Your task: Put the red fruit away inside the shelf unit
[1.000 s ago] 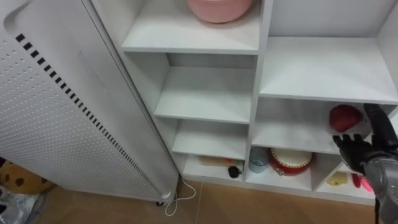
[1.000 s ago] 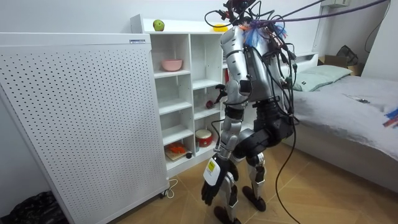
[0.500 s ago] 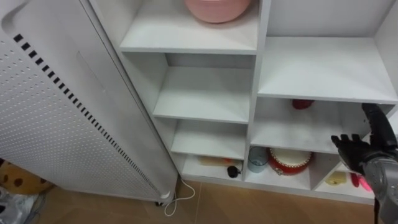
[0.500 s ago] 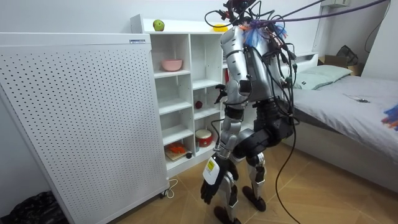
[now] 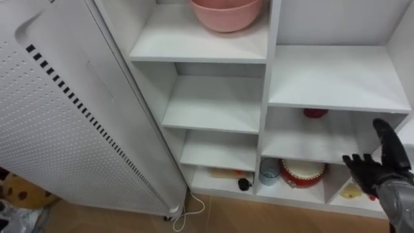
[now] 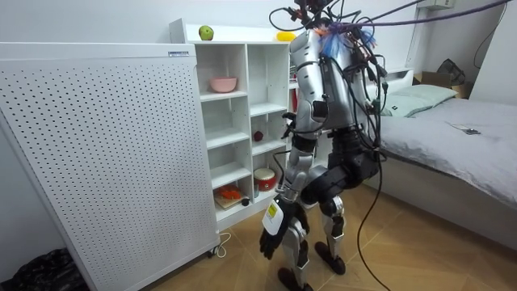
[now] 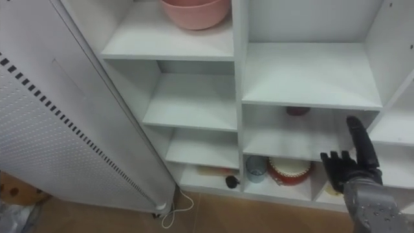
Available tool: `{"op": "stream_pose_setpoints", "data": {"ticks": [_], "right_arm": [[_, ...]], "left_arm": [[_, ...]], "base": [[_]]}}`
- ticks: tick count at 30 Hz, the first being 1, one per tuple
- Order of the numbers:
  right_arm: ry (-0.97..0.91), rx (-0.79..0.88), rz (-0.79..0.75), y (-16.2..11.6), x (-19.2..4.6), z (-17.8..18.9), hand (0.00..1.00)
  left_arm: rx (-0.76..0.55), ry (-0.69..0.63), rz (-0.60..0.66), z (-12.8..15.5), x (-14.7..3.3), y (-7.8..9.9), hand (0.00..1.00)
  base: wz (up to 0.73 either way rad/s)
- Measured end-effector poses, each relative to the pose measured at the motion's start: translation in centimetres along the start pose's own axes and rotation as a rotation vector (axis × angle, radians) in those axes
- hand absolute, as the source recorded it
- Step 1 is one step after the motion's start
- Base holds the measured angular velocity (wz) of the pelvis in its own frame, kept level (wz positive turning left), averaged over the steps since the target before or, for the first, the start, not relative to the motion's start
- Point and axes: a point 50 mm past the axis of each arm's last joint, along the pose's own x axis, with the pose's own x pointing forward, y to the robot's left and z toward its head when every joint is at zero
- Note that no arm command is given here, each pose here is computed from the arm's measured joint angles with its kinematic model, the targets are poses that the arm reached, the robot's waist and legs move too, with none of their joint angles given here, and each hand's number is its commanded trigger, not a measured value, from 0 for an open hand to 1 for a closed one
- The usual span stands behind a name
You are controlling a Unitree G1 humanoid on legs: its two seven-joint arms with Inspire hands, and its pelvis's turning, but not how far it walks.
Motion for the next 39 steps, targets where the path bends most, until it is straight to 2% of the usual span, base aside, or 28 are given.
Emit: {"op": "stream_pose_setpoints", "data": {"ticks": [4,6,7,9,10,12,16,19,22,24,27,33,36,39], "right_arm": [[0.001,-0.01,-0.112,-5.3,-0.1,0.0,0.0],[0.025,-0.023,-0.215,-9.7,-0.7,-0.2,0.0],[0.029,-0.028,-0.242,-10.8,-0.9,-0.2,0.0],[0.04,-0.063,-0.354,-15.9,-2.5,-0.2,0.0],[0.044,-0.074,-0.383,-17.1,-3.0,-0.3,0.0],[0.07,-0.126,-0.484,-21.3,-5.1,-0.6,0.0],[0.127,-0.268,-0.597,-26.2,-8.4,-0.1,0.0],[0.224,-0.47,-0.696,-30.4,-12.2,1.1,0.0],[0.293,-0.605,-0.748,-32.2,-14.1,1.8,0.0],[0.379,-0.766,-0.776,-33.4,-15.6,2.1,0.0],[0.511,-0.98,-0.78,-34.0,-16.3,1.9,0.0],[0.688,-1.3,-0.735,-34.3,-16.7,1.8,0.0],[0.76,-1.4,-0.709,-34.4,-16.8,1.7,0.0],[0.795,-1.417,-0.699,-34.5,-16.9,1.6,0.0]], "left_arm": [[0.011,0.054,-0.008,-1.1,0.1,0.0,0.0],[0.002,0.084,-0.013,-1.6,0.3,0.4,0.0],[0.01,0.089,-0.014,-1.7,0.3,0.4,0.0],[0.008,0.108,-0.021,-2.2,0.3,0.5,0.0],[0.001,0.113,-0.016,-2.3,0.3,0.6,0.0],[-0.012,0.13,0.002,-2.8,0.3,0.9,0.0],[-0.055,0.126,0.047,-2.9,0.4,1.7,0.0],[-0.106,0.122,0.099,-3.1,0.4,2.4,0.0],[-0.118,0.112,0.124,-3.3,0.3,2.6,0.0],[-0.127,0.11,0.139,-3.5,0.2,2.8,0.0],[-0.132,0.127,0.139,-4.3,-0.1,2.7,0.0],[-0.168,0.192,0.148,-6.0,-0.6,2.5,0.0],[-0.168,0.246,0.128,-7.1,-1.0,2.1,0.0],[-0.17,0.301,0.09,-7.9,-1.2,1.5,0.0]], "base": [[0.0],[0.18],[0.12],[0.06],[0.1],[0.03],[0.0],[0.1],[-0.01],[-0.08],[-0.16],[0.0],[0.0],[0.0]]}}
